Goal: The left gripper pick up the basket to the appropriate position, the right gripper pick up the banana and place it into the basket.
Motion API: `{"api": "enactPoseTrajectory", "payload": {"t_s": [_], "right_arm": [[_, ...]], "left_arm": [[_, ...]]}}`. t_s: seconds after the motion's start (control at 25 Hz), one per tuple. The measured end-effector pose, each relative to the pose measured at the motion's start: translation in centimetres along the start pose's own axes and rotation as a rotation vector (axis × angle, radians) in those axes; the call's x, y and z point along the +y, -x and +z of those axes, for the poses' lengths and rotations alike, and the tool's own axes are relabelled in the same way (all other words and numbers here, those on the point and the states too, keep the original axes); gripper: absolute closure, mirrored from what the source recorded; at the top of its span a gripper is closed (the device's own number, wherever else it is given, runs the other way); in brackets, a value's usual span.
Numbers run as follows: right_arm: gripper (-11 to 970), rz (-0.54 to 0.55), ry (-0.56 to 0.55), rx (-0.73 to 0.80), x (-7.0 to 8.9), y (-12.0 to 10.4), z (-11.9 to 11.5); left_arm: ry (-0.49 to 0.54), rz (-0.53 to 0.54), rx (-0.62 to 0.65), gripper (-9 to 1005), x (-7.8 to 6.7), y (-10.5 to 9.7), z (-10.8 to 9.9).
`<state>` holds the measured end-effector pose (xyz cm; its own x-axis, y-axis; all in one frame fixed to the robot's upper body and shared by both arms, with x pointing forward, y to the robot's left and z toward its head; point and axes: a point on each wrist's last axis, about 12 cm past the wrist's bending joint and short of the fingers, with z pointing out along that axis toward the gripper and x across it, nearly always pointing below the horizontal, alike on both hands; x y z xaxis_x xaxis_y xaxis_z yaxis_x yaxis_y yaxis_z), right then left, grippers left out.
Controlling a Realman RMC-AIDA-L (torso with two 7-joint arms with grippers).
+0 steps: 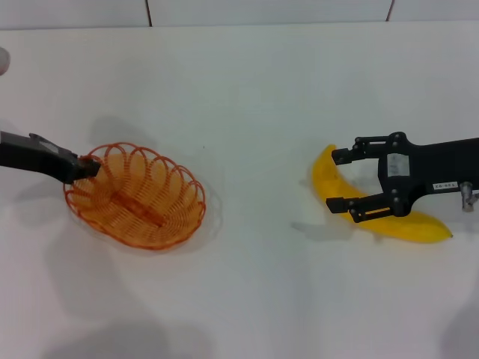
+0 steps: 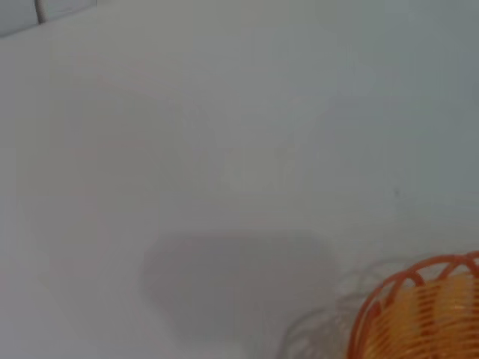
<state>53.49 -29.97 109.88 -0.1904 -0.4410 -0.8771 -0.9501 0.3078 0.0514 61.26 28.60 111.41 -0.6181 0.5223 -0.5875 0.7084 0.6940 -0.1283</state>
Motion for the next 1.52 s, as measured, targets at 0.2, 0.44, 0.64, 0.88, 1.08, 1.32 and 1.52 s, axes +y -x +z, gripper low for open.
{"api": "enactPoseTrajectory", "payload": {"t_s": [0.2, 0.44, 0.64, 0.88, 1.08, 1.32, 1.52], "right_arm": [[124, 0.002, -0.001, 0.000, 0.0, -0.1, 0.0], [124, 0.003, 0.000, 0.000, 0.0, 0.0, 0.0], [125, 0.004, 0.002, -0.001, -0.1, 0.2, 0.0], [125, 0.006, 0.017, 0.005, -0.2, 0.6, 0.3], [125, 0.004, 0.014, -0.002, -0.3, 0.8, 0.2], [125, 0.015, 0.012, -0.004, -0.5, 1.1, 0.2], [124, 0.017, 0.011, -0.003, -0.5, 1.1, 0.2]], "left_arm": [[-0.013, 0.023, -0.018, 909, -0.2, 0.6, -0.6], [-0.055, 0.042, -0.054, 917, -0.8, 1.6, -1.1], [-0.087, 0.060, -0.091, 923, -1.5, 2.8, -0.7], [-0.121, 0.046, -0.167, 928, -2.0, 3.7, -0.5], [-0.098, -0.013, -0.196, 930, -1.6, 3.0, 0.8], [-0.101, -0.052, -0.240, 929, -1.8, 3.2, 2.1], [-0.100, -0.087, -0.293, 928, -1.8, 3.3, 2.6]]}}
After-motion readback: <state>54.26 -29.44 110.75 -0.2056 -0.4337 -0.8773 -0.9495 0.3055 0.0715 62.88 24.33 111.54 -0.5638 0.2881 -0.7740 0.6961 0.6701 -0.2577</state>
